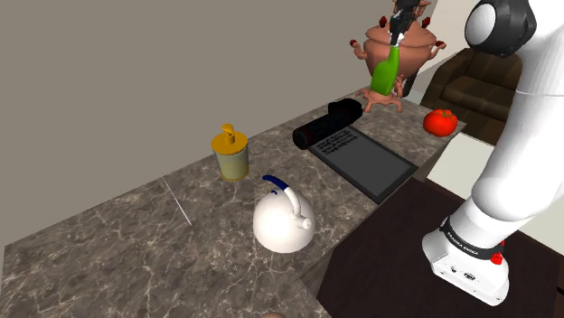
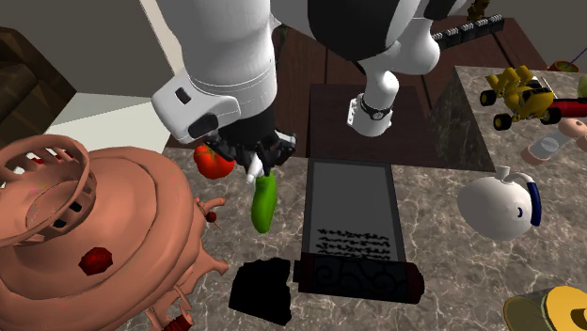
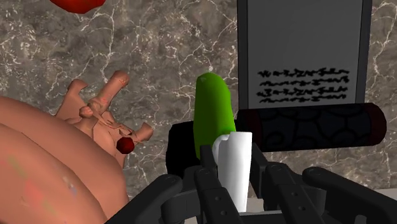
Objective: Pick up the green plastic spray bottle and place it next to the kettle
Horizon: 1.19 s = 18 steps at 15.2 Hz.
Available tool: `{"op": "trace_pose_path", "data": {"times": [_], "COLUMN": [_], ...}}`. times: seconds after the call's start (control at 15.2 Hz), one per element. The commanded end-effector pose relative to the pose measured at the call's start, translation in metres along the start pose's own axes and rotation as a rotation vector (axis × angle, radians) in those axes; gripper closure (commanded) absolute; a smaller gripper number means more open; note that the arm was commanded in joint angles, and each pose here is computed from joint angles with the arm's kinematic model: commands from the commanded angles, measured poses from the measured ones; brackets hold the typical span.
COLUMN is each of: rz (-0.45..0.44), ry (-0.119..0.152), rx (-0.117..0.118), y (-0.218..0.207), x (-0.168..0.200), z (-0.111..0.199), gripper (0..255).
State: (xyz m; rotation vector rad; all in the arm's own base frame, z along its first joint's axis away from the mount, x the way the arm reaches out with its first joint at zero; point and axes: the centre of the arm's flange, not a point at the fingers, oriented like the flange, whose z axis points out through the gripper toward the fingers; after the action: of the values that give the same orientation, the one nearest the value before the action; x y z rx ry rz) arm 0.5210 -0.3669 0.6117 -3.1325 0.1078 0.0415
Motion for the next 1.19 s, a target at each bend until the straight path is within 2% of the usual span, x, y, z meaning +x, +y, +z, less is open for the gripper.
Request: {"op": "trace_pose_path", "data": {"times": [0.0, 0.66, 1.12], "rz": [0.000, 0.000, 0.000], "ry": [0.000, 0.000, 0.000], "rx": [0.000, 0.000, 0.000], "y": [0.001, 0.000, -0.091], "x": [-0.001, -0.002, -0.014], "z": [-0.012, -0.062, -0.074], "gripper": [255, 255, 255]}}
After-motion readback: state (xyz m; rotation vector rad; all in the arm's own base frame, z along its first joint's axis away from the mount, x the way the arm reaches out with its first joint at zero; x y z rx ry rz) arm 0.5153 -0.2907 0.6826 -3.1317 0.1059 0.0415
